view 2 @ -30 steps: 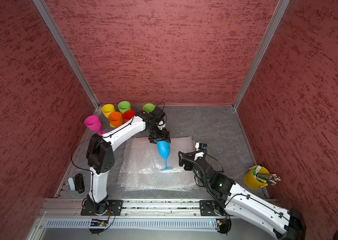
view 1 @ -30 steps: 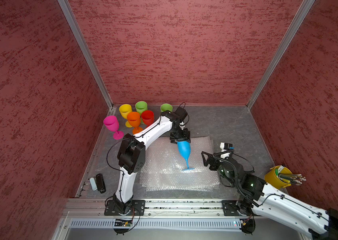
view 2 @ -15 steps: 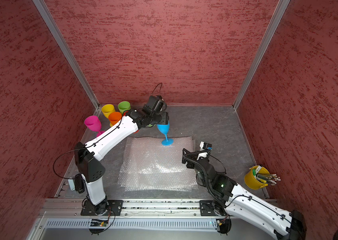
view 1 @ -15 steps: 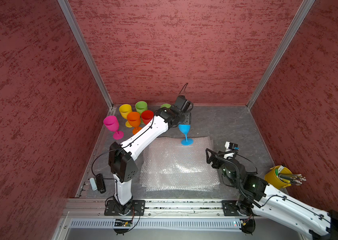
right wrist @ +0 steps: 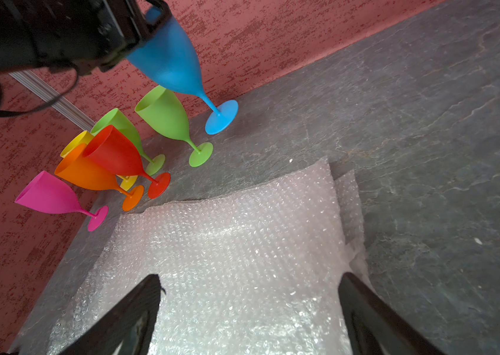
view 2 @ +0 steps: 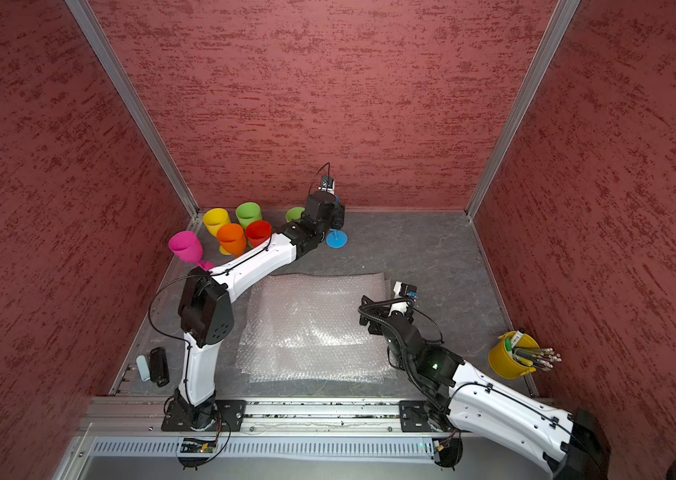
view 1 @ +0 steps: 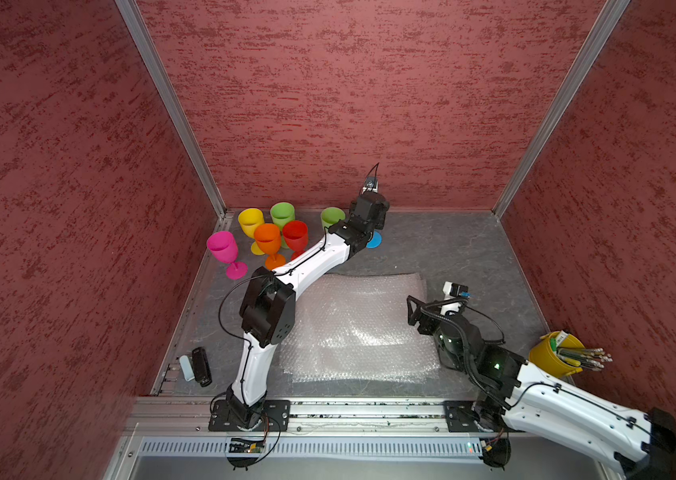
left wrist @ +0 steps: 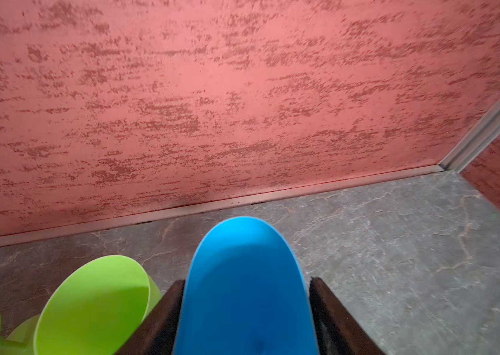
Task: Unpack wine glasses from bubble wrap
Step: Place the wine glass at the center of the board.
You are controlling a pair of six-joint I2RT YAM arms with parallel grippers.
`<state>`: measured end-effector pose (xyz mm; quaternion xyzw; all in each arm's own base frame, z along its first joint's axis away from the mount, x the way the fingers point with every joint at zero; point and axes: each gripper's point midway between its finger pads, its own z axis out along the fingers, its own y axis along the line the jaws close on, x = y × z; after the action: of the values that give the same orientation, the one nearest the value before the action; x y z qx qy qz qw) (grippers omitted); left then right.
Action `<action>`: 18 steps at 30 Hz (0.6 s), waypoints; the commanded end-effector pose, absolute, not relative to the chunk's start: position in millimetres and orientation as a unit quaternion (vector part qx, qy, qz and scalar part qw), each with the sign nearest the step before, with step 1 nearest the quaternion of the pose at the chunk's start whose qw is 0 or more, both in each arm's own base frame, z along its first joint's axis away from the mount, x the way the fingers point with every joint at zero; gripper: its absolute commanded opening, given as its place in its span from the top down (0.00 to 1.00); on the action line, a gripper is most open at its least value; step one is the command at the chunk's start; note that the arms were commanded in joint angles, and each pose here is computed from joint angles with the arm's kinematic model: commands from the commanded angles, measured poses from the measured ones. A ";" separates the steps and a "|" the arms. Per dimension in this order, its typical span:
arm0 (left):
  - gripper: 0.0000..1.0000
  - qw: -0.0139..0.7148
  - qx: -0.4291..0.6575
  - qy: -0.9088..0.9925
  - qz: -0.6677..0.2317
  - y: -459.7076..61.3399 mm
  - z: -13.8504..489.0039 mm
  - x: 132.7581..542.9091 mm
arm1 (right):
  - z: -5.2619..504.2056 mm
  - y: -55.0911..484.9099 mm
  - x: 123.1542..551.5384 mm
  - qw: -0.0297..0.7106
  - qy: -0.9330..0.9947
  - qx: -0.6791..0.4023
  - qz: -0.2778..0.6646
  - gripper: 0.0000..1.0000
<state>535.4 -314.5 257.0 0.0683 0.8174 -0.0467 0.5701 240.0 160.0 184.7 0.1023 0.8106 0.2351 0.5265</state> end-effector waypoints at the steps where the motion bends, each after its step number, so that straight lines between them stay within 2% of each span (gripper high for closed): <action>1: 0.38 0.599 0.047 0.799 -0.036 -310.5 263.1 556.0 | 197.0 158.1 247.9 0.549 0.794 0.119 0.234 0.07; 12: 0.35 0.569 0.043 0.820 -0.039 -315.2 212.1 570.8 | 188.0 159.0 251.2 0.545 0.801 0.119 0.219 0.07; 18: 0.23 0.558 0.033 0.829 -0.033 -311.1 196.8 572.0 | 194.4 155.9 250.6 0.552 0.798 0.117 0.214 0.06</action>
<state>566.1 -309.9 205.6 0.0442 0.8282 -0.0305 0.5579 246.4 162.0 178.3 0.1007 0.8135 0.2160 0.5305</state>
